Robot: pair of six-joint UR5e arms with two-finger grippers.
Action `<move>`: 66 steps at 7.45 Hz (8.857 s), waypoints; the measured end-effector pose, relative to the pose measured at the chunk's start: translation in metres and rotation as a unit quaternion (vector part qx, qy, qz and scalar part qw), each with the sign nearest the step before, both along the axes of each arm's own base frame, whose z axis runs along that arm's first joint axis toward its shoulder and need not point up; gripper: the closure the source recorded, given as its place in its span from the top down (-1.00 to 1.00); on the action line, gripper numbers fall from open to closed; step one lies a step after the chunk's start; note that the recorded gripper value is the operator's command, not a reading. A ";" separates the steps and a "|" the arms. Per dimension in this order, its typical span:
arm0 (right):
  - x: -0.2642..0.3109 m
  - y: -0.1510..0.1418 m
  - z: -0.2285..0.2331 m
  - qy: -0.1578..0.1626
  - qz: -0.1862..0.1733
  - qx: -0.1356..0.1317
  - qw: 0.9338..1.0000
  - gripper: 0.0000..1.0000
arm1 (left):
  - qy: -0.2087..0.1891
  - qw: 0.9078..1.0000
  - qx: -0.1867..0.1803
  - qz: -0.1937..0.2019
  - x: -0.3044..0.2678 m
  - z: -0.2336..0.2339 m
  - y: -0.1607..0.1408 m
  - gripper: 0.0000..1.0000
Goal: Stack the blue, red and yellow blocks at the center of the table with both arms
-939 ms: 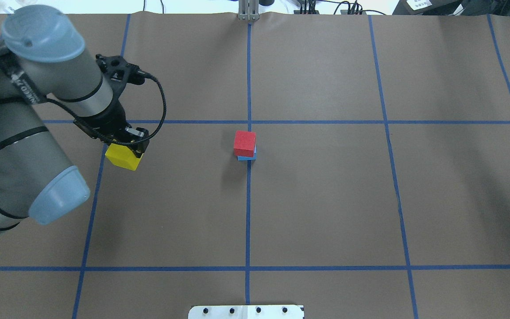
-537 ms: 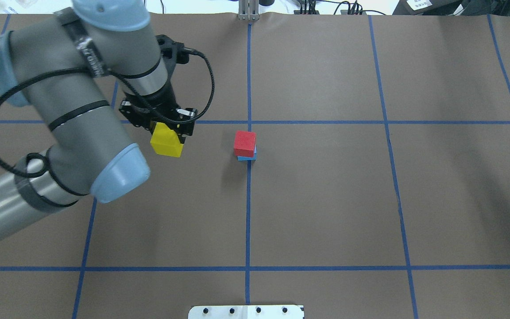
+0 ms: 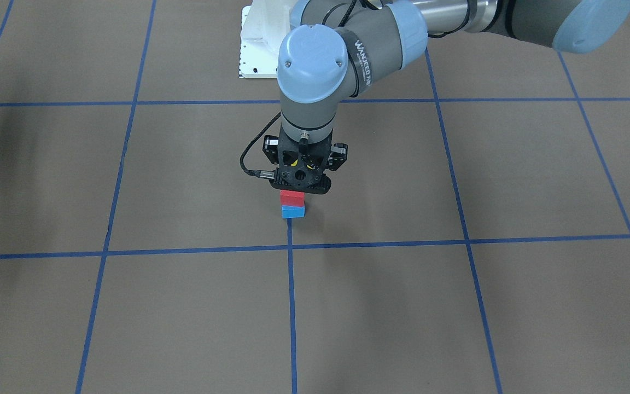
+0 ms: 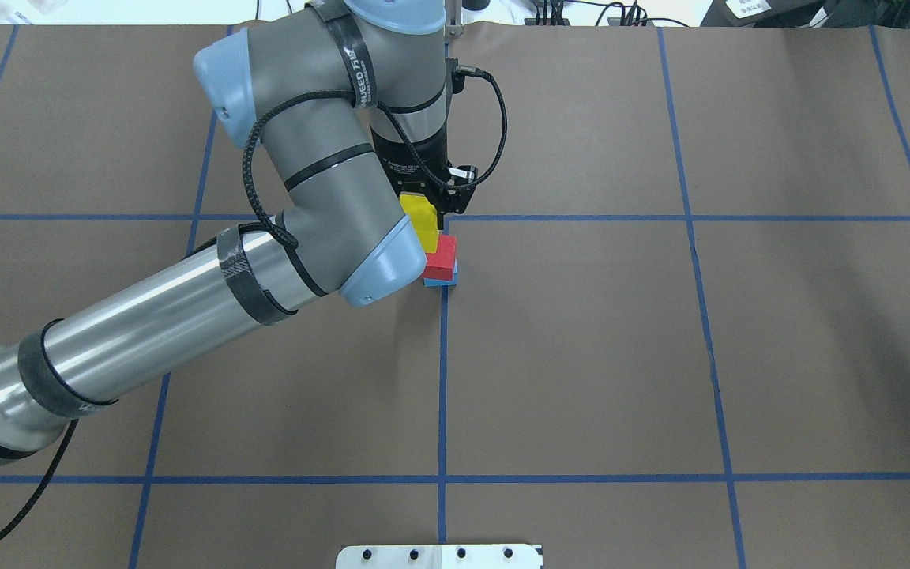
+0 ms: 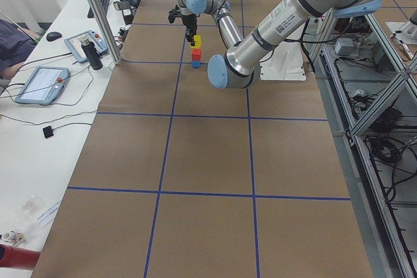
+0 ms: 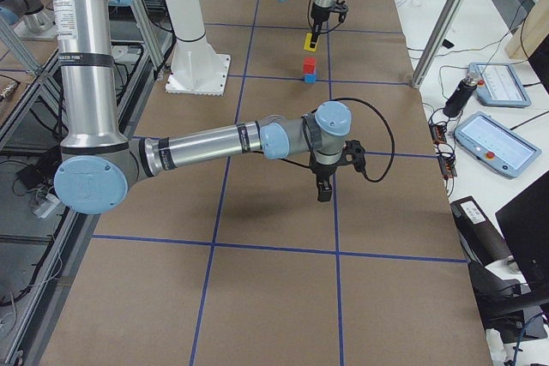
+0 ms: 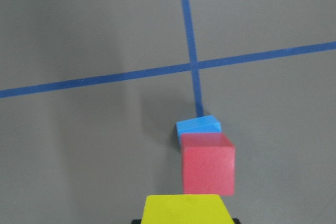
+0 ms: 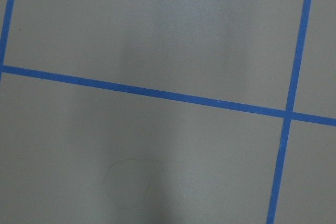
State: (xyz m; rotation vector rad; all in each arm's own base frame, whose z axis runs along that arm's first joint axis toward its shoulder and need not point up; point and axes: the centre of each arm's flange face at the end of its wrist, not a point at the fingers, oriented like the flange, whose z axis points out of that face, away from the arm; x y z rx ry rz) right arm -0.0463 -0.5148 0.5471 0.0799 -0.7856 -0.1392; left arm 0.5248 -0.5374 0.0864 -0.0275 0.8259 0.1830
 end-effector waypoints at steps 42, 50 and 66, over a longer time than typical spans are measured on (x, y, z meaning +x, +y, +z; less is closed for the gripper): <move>0.101 0.029 0.073 -0.037 0.090 -0.082 0.992 0.99 | -0.033 0.992 0.125 0.013 -0.617 0.564 0.010 0.99; 0.152 0.055 0.114 -0.028 0.112 -0.101 0.988 0.99 | -0.034 0.996 0.061 -0.063 -0.592 0.533 0.013 0.99; 0.136 0.055 0.116 -0.020 0.095 -0.115 0.989 0.99 | -0.035 0.996 0.053 -0.062 -0.592 0.541 0.013 0.99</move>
